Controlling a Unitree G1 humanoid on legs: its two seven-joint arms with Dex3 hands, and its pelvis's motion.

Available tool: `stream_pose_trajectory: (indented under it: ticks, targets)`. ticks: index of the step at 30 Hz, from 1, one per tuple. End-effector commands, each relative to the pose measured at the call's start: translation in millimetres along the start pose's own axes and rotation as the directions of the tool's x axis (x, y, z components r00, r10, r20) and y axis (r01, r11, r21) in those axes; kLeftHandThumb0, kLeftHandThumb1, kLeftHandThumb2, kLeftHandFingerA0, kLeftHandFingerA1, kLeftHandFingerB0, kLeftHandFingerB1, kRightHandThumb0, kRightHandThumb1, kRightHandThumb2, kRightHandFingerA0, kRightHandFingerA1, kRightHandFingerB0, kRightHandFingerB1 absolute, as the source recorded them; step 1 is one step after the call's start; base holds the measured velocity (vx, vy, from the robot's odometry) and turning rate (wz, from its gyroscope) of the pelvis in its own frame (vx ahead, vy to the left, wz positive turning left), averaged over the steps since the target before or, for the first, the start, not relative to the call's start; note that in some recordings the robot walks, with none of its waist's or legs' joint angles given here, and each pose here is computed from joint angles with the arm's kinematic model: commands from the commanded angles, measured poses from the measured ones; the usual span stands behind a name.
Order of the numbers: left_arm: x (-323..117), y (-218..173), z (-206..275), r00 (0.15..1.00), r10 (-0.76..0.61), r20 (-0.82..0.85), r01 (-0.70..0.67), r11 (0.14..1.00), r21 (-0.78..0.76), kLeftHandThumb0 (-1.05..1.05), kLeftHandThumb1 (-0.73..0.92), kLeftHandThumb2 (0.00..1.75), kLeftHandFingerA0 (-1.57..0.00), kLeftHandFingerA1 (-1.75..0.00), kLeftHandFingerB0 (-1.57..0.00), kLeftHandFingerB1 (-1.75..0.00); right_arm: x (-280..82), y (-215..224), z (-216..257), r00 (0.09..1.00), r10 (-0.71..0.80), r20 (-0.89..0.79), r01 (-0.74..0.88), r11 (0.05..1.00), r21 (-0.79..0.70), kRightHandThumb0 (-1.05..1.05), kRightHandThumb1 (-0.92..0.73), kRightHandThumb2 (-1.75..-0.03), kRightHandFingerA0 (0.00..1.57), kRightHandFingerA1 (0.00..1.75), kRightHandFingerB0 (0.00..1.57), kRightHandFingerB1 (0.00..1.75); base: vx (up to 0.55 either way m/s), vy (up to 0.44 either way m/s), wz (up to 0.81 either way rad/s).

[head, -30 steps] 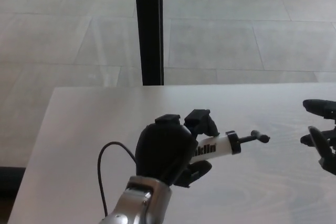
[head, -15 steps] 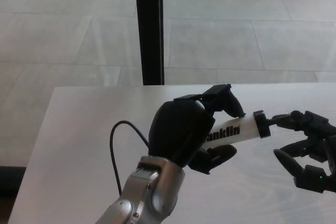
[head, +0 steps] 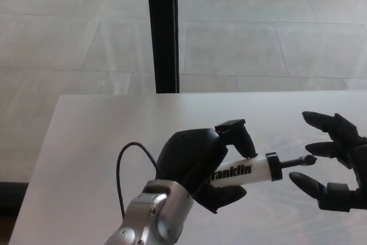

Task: The robot uses its left hand to lift the air pump kept on the middle of the desk and use the right hand to pull out the handle

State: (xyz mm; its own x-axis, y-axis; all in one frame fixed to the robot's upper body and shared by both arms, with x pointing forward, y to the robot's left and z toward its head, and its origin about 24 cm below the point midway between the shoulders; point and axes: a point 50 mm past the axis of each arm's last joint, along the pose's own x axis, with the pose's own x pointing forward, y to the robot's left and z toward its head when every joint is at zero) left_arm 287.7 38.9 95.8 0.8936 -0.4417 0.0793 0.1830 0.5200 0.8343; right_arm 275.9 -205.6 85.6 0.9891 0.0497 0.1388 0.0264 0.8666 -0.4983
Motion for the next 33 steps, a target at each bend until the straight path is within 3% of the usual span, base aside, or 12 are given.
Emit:
stream_pose_trajectory:
  ticks: [1,2,3,11,14,19,24,27,30,33]
  targets:
    - [-7,-1,-18,0.981,-0.130,-0.141,0.125,0.991,-0.040,-0.05,0.49,1.34,-0.97,-1.75,-0.75,-1.68,2,-16,-6,0.999,-0.037,0.012,0.038,0.997,-0.061,-0.43,-0.39,-0.75,0.56,0.87,0.41,0.59,0.00,0.000,0.00]
    - [-7,-1,-18,0.982,-0.129,-0.140,0.124,0.991,-0.044,-0.06,0.49,1.33,-0.97,-1.75,-0.75,-1.70,1,-16,-8,0.999,-0.043,0.004,0.043,0.997,-0.069,-0.42,-0.40,-0.76,0.57,0.86,0.41,0.58,0.00,0.000,0.00]
    - [-6,1,-17,0.982,-0.122,-0.144,0.118,0.992,-0.037,-0.06,0.51,1.29,-0.97,-1.75,-0.74,-1.73,1,-17,-7,0.999,-0.044,0.012,0.045,0.996,-0.076,-0.38,-0.51,-0.55,0.55,0.91,0.46,0.50,0.00,0.000,0.00]
    - [-6,6,-17,0.977,-0.109,-0.181,0.101,0.993,-0.053,-0.05,0.50,1.35,-0.96,-1.75,-0.74,-1.71,3,-5,-1,0.995,0.069,0.077,-0.066,0.997,-0.040,-0.38,-0.53,-0.55,0.74,0.83,0.55,0.45,0.00,0.000,0.00]
    - [-3,8,-13,0.984,-0.091,-0.157,0.083,0.995,-0.057,-0.03,0.48,1.38,-0.98,-1.75,-0.75,-1.72,1,2,0,0.982,0.156,0.109,-0.154,0.988,-0.024,-0.28,-0.53,-0.55,0.77,0.82,0.57,0.47,0.00,0.000,0.00]
    - [1,11,-10,0.987,-0.082,-0.140,0.075,0.996,-0.050,-0.05,0.49,1.37,-0.97,-1.75,-0.77,-1.72,0,5,-1,0.971,0.215,0.105,-0.209,0.976,-0.062,-0.28,-0.53,-0.55,0.75,0.77,0.56,0.43,0.00,0.000,0.00]
    - [1,10,-8,0.987,-0.082,-0.138,0.076,0.996,-0.051,-0.05,0.49,1.37,-0.97,-1.75,-0.79,-1.67,2,7,1,0.964,0.235,0.122,-0.227,0.971,-0.075,-0.31,-0.54,-0.56,0.74,0.78,0.58,0.43,0.00,0.000,0.00]
    - [1,8,-8,0.987,-0.079,-0.140,0.074,0.996,-0.043,-0.08,0.53,1.24,-0.97,-1.75,-0.83,-1.58,2,7,4,0.961,0.240,0.141,-0.231,0.970,-0.075,-0.27,-0.56,-0.56,0.79,0.78,0.60,0.44,0.00,0.000,0.00]
    - [1,9,-7,0.985,-0.084,-0.150,0.078,0.996,-0.041,-0.09,0.56,1.23,-0.94,-1.75,-0.78,-1.57,3,6,4,0.962,0.233,0.145,-0.224,0.971,-0.079,-0.30,-0.62,-0.58,0.82,0.79,0.64,0.47,0.00,0.000,0.00]
    - [1,8,-7,0.985,-0.082,-0.154,0.076,0.996,-0.049,-0.06,0.52,1.27,-0.96,-1.75,-0.74,-1.68,4,6,4,0.968,0.197,0.155,-0.191,0.980,-0.050,-0.29,-0.68,-0.59,0.90,0.91,0.72,0.52,0.00,0.000,0.00]
